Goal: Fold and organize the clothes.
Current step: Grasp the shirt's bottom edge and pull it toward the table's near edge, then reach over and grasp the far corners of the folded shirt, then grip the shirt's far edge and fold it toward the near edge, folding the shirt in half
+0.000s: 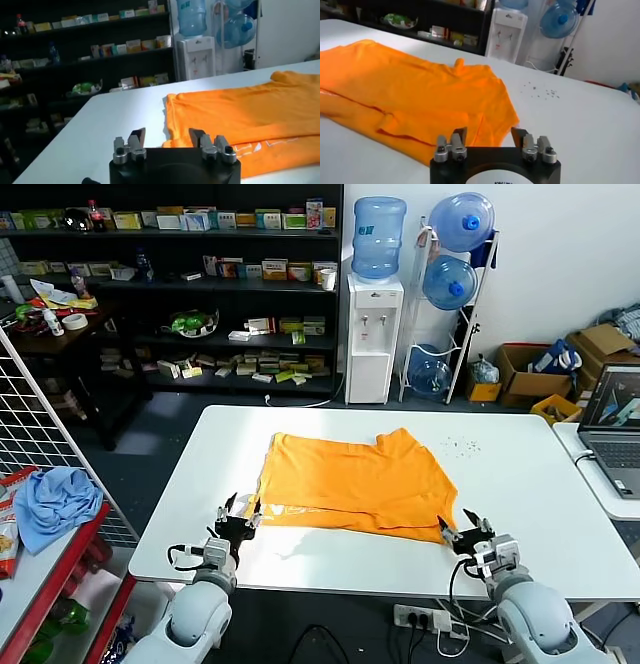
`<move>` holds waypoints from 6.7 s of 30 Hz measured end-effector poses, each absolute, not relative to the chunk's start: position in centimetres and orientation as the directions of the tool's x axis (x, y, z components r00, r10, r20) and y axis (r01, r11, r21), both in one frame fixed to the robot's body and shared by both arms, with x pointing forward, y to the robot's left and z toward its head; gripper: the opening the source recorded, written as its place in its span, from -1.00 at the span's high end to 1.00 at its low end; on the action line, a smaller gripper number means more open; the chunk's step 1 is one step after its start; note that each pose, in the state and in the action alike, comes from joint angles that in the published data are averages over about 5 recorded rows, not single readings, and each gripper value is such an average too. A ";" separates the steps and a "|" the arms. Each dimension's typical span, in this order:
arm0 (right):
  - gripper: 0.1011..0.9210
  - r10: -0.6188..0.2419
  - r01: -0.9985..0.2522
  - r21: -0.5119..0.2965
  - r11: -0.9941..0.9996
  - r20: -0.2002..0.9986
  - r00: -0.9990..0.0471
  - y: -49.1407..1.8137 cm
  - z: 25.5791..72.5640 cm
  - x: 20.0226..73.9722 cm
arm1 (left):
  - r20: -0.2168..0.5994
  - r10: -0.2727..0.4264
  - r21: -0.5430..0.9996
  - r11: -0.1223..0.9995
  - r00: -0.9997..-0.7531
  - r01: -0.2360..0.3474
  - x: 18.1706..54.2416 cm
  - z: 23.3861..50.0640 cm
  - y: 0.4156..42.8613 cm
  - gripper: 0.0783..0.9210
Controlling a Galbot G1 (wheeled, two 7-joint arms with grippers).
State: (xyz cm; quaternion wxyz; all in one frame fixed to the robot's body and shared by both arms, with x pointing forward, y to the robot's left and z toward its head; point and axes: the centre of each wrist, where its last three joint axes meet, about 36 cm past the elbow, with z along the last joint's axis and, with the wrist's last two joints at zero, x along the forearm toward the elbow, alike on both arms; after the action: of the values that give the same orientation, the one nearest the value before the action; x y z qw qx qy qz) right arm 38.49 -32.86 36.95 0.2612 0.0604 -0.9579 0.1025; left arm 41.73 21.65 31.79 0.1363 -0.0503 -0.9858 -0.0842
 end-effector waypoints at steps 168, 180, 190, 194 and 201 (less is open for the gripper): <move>0.94 -0.107 -0.174 -0.094 0.980 0.488 -0.866 -33.6 38.3 47.4 | 0.414 0.144 0.060 0.981 -0.899 0.185 52.1 36.0 23.7 0.97; 0.93 -0.089 -0.208 -0.156 0.966 0.553 -0.828 -32.1 38.3 38.6 | 0.424 0.175 0.037 0.977 -0.888 0.210 42.9 36.6 24.0 0.96; 0.34 -0.078 -0.217 -0.189 0.958 0.556 -0.828 -31.6 38.7 36.0 | 0.426 0.177 0.013 0.979 -0.887 0.202 39.2 36.3 23.8 0.44; 0.07 -0.081 -0.220 -0.194 0.956 0.545 -0.835 -31.4 39.0 35.5 | 0.422 0.168 0.001 0.983 -0.891 0.186 38.9 36.4 24.1 0.18; -0.44 -0.083 -0.221 -0.195 0.955 0.540 -0.838 -31.2 39.2 35.3 | 0.444 0.167 -0.042 0.985 -0.881 0.166 38.8 36.2 24.3 -0.32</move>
State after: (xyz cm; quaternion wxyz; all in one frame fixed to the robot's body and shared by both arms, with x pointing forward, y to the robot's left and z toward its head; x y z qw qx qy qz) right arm 35.34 -31.25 39.16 0.2736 0.0800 -0.9502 0.1259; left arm 38.83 24.25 36.21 0.2289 -0.0857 -0.9697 0.0015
